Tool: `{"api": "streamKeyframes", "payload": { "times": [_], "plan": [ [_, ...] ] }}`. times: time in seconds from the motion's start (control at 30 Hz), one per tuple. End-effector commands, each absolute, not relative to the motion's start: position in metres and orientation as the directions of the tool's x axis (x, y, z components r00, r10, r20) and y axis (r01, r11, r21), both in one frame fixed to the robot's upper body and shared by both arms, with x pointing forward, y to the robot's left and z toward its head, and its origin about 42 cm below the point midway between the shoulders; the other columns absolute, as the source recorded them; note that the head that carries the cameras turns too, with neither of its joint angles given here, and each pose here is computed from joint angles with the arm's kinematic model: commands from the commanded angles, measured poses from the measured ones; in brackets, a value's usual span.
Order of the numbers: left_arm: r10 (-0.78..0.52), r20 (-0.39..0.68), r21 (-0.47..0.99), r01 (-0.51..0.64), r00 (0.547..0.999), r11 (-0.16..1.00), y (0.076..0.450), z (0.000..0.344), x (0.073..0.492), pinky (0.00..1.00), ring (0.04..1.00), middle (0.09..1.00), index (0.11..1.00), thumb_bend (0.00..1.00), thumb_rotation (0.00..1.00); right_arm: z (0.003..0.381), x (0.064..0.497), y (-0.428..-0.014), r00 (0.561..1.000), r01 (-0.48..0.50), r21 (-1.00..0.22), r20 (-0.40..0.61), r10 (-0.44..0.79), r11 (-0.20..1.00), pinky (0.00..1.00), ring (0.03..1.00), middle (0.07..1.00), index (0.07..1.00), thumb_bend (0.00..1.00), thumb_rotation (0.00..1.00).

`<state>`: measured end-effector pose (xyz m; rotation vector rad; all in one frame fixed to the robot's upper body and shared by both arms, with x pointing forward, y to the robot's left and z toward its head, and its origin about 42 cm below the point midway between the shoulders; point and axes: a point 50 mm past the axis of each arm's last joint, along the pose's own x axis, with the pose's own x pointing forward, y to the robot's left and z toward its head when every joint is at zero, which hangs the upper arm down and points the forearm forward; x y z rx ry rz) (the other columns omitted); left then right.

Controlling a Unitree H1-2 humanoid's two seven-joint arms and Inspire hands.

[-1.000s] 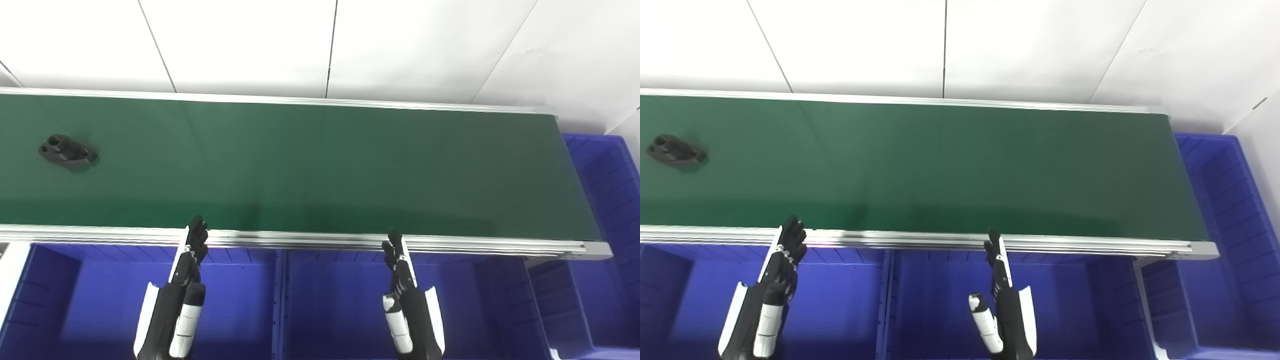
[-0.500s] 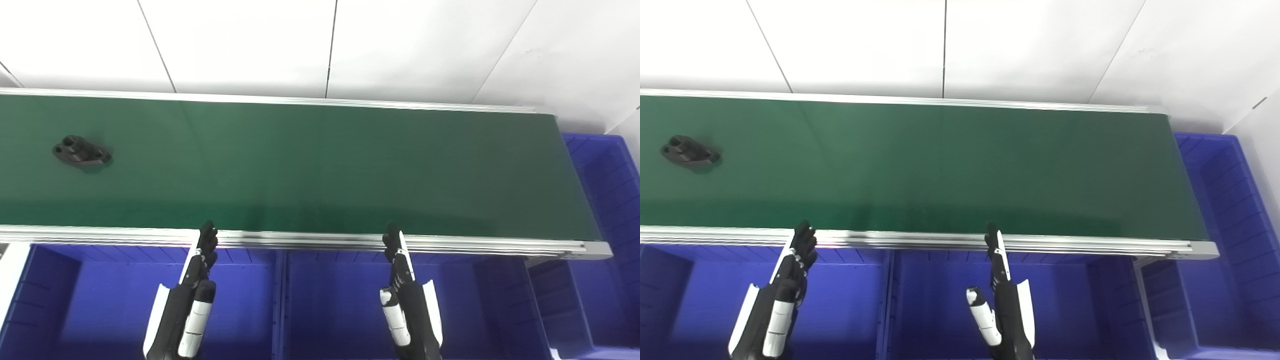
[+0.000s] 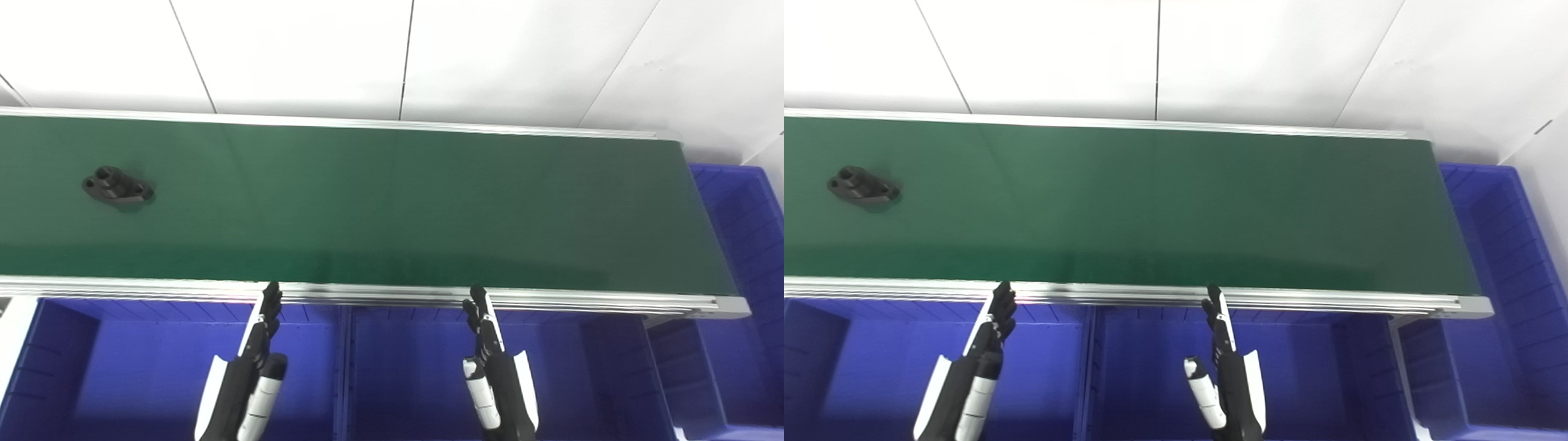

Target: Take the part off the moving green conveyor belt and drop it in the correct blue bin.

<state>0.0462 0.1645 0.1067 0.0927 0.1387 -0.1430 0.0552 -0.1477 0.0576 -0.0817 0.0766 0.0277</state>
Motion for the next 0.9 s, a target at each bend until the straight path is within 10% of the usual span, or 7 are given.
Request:
{"api": "streamKeyframes", "payload": {
  "times": [0.0,0.87],
  "plan": [
    [-0.125,-0.082,0.098,0.133,0.989,0.986,0.160,0.110,0.047,1.00,0.996,1.000,1.000,0.68,1.00,0.062,0.056,-0.151,0.999,-0.040,-0.066,-0.005,0.040,0.997,1.00,0.990,1.000,1.000,0.81,1.00],
    [-0.131,-0.057,0.100,0.137,0.990,0.986,0.128,0.079,0.050,0.87,0.947,1.000,1.000,0.50,1.00,0.033,0.052,-0.183,0.995,-0.046,-0.062,-0.093,0.040,0.997,1.00,1.000,1.000,1.000,0.83,1.00]
  ]
}}
